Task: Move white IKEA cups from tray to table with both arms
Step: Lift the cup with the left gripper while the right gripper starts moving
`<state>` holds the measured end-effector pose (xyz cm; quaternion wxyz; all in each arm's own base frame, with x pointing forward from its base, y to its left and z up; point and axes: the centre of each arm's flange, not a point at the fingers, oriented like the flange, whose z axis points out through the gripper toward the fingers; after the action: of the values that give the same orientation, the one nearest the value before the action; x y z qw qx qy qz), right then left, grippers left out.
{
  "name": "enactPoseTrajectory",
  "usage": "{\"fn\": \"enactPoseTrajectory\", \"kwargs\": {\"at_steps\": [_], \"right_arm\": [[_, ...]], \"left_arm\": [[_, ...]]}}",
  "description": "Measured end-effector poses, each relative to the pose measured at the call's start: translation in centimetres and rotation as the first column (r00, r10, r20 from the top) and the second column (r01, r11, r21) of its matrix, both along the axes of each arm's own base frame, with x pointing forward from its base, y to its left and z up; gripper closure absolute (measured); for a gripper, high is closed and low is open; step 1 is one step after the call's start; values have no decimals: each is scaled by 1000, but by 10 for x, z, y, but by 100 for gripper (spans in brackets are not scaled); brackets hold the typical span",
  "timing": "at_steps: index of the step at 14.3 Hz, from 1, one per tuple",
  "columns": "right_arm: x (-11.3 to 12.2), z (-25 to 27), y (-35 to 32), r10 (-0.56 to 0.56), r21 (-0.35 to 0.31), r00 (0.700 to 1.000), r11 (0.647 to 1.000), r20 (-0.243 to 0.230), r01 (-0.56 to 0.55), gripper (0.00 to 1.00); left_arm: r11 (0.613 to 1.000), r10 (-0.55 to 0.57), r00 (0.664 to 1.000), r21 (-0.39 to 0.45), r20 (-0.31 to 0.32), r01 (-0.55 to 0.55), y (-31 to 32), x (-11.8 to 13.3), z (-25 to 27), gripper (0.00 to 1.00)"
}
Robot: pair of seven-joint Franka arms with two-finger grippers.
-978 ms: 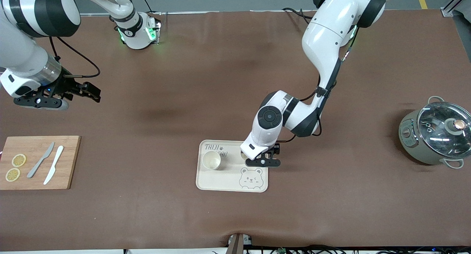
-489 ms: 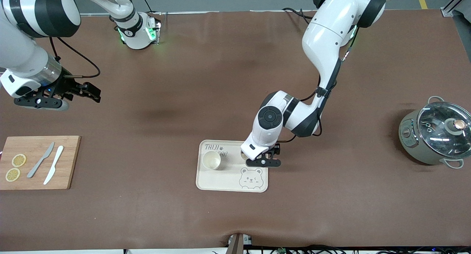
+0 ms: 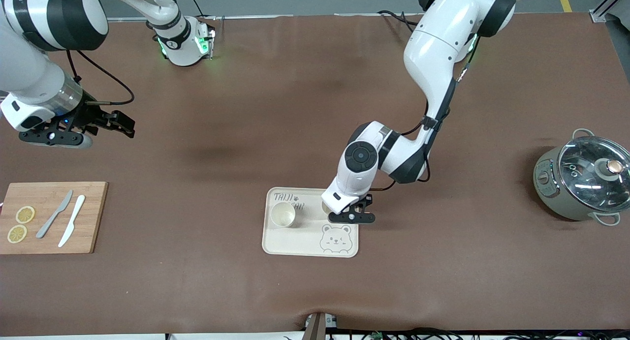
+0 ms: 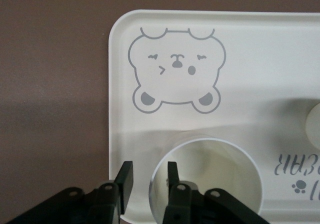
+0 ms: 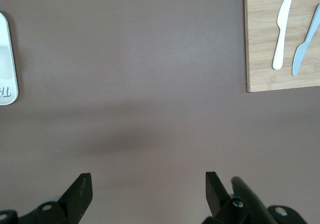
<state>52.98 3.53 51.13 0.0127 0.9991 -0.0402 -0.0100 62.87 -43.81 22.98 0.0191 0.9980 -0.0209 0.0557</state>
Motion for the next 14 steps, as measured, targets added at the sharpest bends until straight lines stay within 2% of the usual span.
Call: {"fn": "enactPoseTrajectory", "kwargs": {"at_steps": [3,11,14], "right_arm": [[0,-1,0,0,0,1000,1000,0,0,0],[1,-1,0,0,0,1000,1000,4,0,0],[3,2,3,6,2,1000,1000,23,-6,0]], "left_arm": [[1000,-10,1000,-4,6,10,-6,-4,1,96],[1000,-4,1000,6,3,4,4,-3,2,96],[1000,-15,1000,17,-5,16,19,-5,12,96]]}}
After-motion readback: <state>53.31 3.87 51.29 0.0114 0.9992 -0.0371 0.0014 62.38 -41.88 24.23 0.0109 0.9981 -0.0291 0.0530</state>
